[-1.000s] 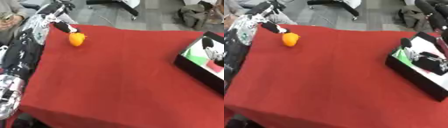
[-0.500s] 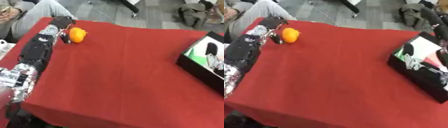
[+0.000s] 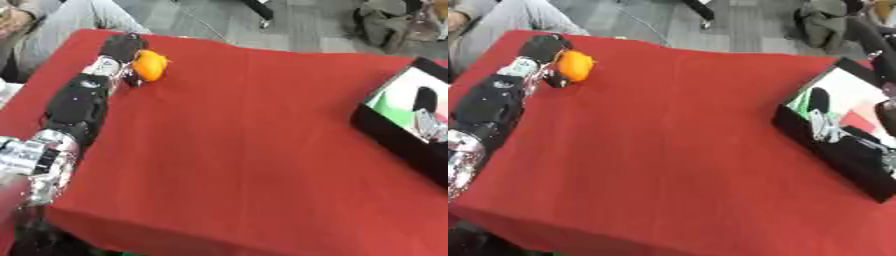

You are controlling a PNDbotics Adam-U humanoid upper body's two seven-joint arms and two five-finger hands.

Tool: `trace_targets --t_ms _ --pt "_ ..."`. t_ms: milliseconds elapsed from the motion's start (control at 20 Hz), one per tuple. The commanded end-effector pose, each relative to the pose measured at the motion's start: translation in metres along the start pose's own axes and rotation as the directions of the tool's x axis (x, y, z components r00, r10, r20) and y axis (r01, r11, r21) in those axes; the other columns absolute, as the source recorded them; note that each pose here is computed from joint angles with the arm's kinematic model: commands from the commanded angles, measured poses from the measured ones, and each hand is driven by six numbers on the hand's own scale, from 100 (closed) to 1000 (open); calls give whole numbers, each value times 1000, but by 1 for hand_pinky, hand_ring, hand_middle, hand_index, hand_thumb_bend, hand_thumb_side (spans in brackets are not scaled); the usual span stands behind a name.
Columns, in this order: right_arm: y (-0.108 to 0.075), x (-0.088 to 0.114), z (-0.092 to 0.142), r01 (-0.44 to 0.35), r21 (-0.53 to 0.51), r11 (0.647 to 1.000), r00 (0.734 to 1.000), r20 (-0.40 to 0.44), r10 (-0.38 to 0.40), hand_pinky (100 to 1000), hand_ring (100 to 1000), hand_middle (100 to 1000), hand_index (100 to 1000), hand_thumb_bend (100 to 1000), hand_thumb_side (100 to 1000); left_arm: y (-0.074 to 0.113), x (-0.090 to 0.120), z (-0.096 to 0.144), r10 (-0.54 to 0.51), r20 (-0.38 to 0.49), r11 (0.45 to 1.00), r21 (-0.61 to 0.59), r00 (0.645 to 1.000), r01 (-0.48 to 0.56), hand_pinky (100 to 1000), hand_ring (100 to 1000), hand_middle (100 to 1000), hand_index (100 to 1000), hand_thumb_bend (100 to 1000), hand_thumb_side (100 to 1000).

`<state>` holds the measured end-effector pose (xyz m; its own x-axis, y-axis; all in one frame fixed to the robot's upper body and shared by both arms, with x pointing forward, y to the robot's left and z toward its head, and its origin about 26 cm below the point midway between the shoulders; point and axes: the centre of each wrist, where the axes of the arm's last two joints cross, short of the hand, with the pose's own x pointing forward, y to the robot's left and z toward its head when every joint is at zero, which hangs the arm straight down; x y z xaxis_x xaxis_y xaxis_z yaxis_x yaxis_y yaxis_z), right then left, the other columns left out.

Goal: Pick up the objects with one hand, pass them to the other hand, and then place them into the box on the other side of the table.

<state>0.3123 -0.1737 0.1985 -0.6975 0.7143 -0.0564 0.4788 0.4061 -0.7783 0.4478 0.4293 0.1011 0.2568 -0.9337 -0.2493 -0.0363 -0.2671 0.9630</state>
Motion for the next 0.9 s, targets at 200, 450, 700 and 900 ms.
trace_targets --t_ms 200,450,700,900 --pt "-3 -1 -1 2 -13 1000 1000 -5 -2 866 865 801 987 100 373 14 -3 -5 48 -54 985 170 997 -38 590 420 396 594 245 100" --pt "-1 -3 1 6 -8 1000 1000 -16 -6 864 863 798 986 100 385 28 -5 -7 183 -50 930 333 982 -156 562 353 293 501 113 100" --pt "1 0 0 12 22 1000 1000 28 -12 868 865 801 984 100 370 69 -6 -11 282 186 883 334 941 -330 593 358 303 521 100 100" --pt "0 10 -10 26 66 997 990 140 -35 877 875 815 986 100 364 97 3 -5 408 466 838 149 785 -525 619 362 311 535 100 103"
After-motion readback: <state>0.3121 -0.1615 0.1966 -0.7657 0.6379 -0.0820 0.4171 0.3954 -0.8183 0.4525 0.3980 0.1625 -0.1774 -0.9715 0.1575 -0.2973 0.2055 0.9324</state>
